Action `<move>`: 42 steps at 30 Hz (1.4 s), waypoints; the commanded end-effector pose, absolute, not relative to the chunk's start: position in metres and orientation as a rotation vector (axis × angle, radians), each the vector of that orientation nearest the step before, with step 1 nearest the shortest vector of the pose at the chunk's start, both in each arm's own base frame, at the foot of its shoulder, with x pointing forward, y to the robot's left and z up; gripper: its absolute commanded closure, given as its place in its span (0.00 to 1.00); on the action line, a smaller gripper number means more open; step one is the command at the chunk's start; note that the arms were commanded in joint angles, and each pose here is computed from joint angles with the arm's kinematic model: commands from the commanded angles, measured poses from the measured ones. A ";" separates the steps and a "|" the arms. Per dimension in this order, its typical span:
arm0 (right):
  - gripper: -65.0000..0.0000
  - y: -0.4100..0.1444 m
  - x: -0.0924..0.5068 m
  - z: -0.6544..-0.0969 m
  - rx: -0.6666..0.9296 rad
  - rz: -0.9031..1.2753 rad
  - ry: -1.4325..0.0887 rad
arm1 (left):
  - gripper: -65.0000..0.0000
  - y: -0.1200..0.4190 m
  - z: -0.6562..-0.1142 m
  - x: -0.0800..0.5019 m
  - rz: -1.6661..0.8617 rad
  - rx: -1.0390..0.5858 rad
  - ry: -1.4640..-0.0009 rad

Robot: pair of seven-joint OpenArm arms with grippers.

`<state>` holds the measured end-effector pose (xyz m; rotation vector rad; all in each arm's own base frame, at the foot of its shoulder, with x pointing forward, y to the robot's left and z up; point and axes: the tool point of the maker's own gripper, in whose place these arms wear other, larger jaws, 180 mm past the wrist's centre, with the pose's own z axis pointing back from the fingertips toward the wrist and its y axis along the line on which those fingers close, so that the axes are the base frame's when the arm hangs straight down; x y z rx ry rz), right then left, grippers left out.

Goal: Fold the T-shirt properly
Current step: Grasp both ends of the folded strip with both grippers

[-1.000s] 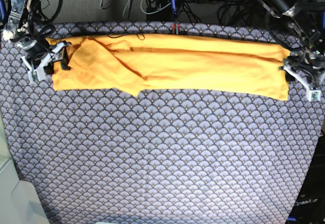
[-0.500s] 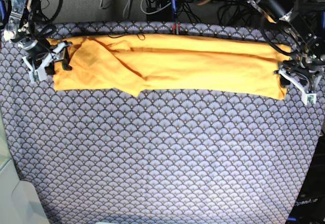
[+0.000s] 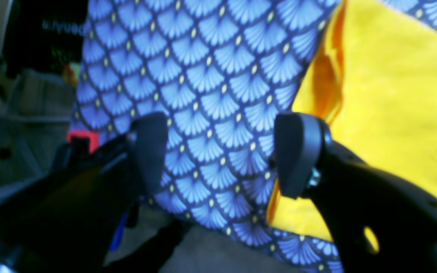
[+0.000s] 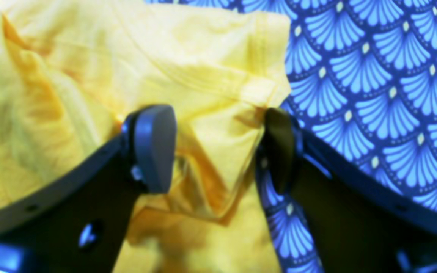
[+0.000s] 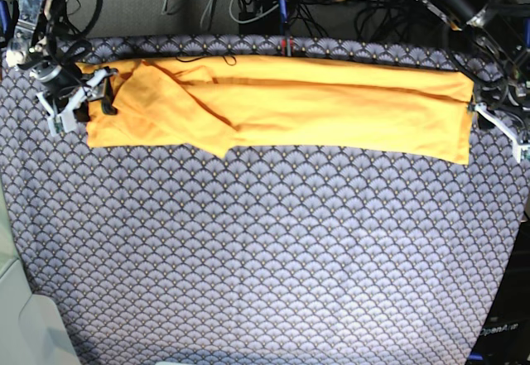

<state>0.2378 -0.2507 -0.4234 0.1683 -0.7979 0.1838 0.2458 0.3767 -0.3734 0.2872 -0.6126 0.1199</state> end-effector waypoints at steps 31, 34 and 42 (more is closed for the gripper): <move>0.41 -0.254 0.240 -0.417 0.157 0.199 -0.812 | 0.34 0.368 -0.349 0.259 0.149 0.265 -0.610; 0.41 -0.254 0.240 -0.417 0.157 0.199 -0.812 | 0.34 0.354 -0.351 0.264 0.135 0.242 -0.617; 0.41 -0.254 0.240 -0.417 0.157 0.199 -0.810 | 0.34 0.330 -0.352 0.281 0.053 0.215 -0.625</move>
